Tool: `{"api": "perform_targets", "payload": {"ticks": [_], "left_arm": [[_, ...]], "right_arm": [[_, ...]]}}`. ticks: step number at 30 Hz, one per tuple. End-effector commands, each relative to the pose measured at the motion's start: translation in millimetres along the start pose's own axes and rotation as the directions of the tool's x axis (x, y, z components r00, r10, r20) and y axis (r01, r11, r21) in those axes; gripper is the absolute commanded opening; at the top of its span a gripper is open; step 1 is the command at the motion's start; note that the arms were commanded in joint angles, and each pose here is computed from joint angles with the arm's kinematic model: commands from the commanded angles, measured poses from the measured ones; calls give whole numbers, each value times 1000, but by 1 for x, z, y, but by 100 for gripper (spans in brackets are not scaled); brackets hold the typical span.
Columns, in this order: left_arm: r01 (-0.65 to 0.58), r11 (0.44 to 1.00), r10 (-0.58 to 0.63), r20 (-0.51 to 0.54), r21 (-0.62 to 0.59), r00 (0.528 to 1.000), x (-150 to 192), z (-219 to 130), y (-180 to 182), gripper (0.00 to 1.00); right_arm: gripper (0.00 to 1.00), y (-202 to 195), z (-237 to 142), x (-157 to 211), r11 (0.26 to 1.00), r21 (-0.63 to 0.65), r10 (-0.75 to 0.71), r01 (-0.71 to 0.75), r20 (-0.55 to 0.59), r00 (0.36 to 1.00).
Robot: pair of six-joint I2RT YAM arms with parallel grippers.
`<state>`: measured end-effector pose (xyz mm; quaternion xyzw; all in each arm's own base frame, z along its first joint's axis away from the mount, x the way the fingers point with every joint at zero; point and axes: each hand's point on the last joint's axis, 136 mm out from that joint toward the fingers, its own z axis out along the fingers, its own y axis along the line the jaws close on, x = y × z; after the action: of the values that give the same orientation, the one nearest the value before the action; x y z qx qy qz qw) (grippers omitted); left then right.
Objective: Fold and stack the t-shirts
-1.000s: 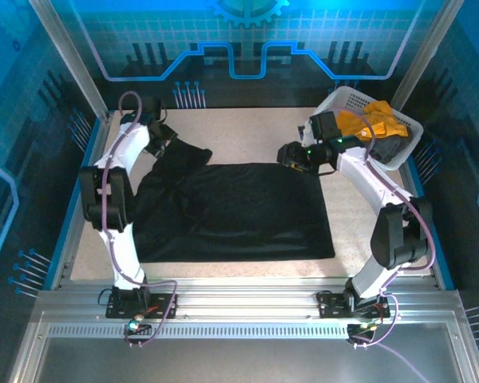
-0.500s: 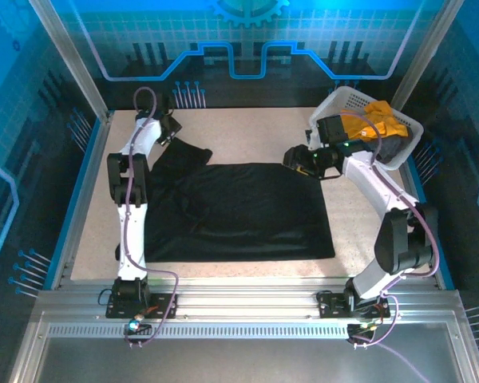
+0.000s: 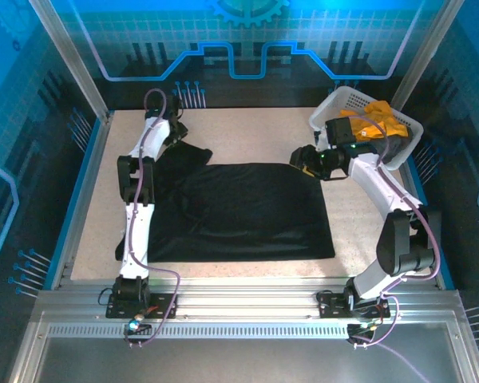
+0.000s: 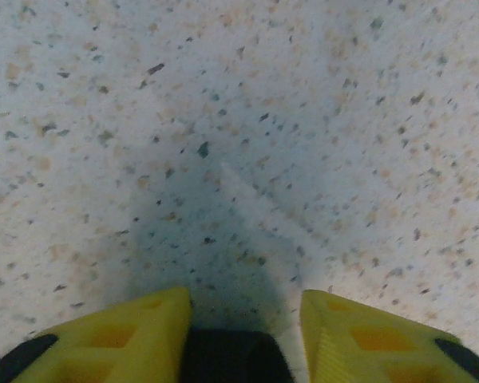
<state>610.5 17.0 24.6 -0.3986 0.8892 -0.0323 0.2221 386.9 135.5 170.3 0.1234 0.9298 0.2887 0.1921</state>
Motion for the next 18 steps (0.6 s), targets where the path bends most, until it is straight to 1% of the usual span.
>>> {"api": "perform_targets", "payload": {"ticks": [1,4,5,6,8,10,11,14,16,18], "left_arm": [[-51,987,28,-145,-155,989,39,8,37,34],[-53,984,24,-169,-171,985,44,10,42,21],[-51,984,22,-166,-173,986,43,9,42,15],[-51,984,24,-159,-169,987,41,8,40,11],[-46,989,27,-135,-144,991,35,0,32,1],[-43,993,32,-98,-110,995,27,-14,20,0],[-41,995,34,-79,-90,996,23,-24,13,0],[-24,999,23,-43,-33,999,17,-54,-5,0],[-5,1000,5,-33,3,999,17,-72,-12,0],[10,1000,-9,-30,24,1000,19,-86,-14,0]], "right_arm": [[55,1,4,-7,999,-30,24,-24,0,1000],[55,-1,7,-6,999,-25,29,-29,-6,1000],[55,-3,7,-5,999,-17,31,-31,-7,999],[55,-6,8,-5,999,-7,34,-34,-6,999],[53,-15,9,-5,998,42,51,-51,6,999],[50,-31,10,-9,990,116,72,-78,48,996],[50,-41,10,-12,980,176,83,-97,83,993],[50,-65,17,-28,942,303,88,-144,190,978],[50,-78,28,-38,918,352,99,-181,240,966],[50,-84,41,-52,909,365,100,-201,277,956]]}}
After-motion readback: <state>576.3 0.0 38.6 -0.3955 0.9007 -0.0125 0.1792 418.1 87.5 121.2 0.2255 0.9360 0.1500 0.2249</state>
